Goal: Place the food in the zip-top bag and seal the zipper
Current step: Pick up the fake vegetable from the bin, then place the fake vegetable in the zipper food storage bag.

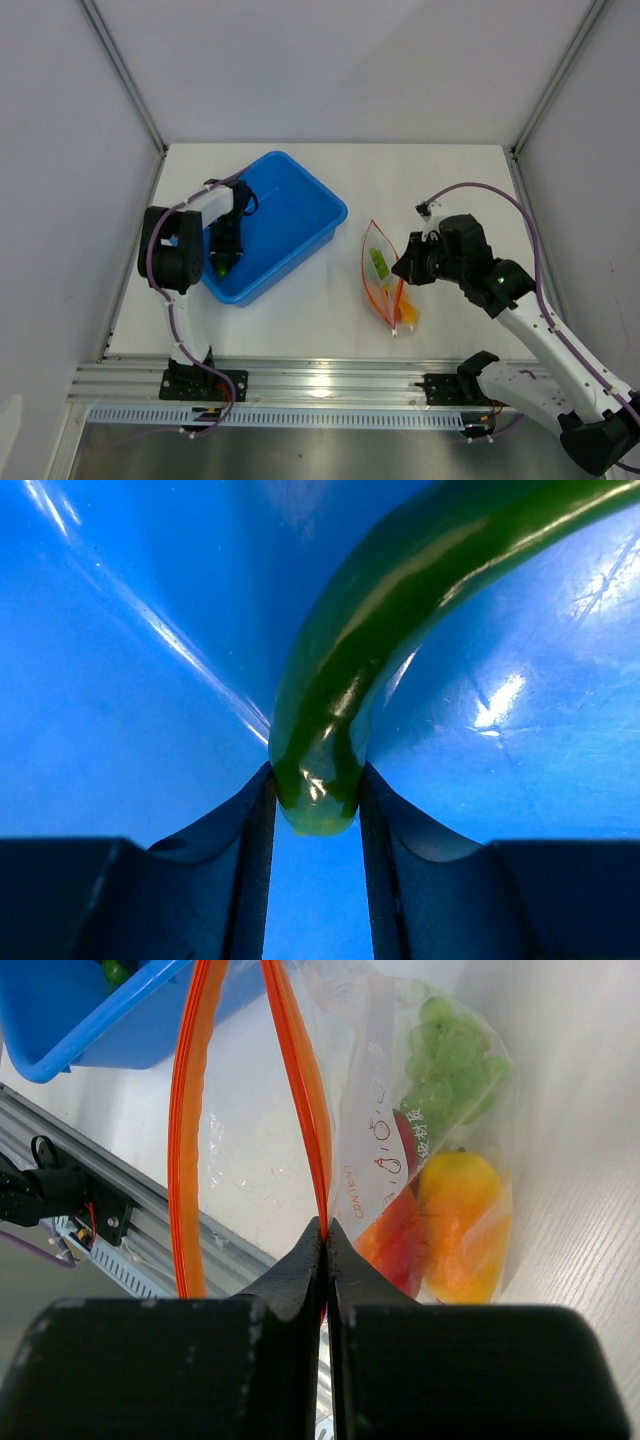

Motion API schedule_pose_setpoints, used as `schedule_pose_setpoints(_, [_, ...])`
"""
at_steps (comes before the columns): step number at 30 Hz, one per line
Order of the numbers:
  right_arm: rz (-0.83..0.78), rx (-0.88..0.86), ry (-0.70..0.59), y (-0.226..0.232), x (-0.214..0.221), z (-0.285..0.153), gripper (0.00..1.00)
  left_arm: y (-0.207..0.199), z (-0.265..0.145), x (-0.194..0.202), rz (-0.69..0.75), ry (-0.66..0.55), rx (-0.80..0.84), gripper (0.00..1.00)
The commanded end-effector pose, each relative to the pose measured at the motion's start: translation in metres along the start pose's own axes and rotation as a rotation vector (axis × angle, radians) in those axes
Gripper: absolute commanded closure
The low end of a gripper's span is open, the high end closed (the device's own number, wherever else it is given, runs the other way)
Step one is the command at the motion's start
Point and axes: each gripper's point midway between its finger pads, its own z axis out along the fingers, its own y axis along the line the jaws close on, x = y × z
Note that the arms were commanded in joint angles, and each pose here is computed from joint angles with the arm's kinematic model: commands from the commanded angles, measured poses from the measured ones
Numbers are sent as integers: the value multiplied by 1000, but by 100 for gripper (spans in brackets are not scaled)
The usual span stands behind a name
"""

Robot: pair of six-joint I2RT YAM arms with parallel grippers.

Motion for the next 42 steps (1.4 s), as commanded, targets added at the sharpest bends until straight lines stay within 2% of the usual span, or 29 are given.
schedule_pose_setpoints(1, [2,-8,-45,4,-13,-1,100,0,-6,-3,-32,-34,29,83])
schedule_pose_setpoints(3, [-2,-2,-46,4,-16,-2,100,0,-7,-3,-39,-41,33,88])
schedule_pose_setpoints(4, [-1,1,-48,4,-17,-3,100,0,-9,-4,-44,-46,39,99])
schedule_pose_setpoints(7, [-1,25,-33,1,-19,-1,100,2,-20,-6,-54,-79,57,99])
schedule_pose_setpoints(12, [2,64,-2,-4,-19,1,100,5,-63,-17,-85,-194,136,99])
schedule_pose_setpoints(19, [-19,116,7,-12,-25,5,100,-19,-130,-18,-55,-345,349,99])
schedule_pose_setpoints(23, [12,121,-2,-10,-30,7,100,-47,-180,-9,24,-450,501,100])
schedule_pose_setpoints(30, [55,133,18,-13,-28,19,100,-105,-283,32,183,-589,915,100])
schedule_pose_setpoints(37, [94,94,54,-2,-30,28,100,-120,-398,84,352,-822,1298,100])
schedule_pose_setpoints(42, [122,99,79,-1,-29,29,100,-127,-442,121,476,-893,1496,99])
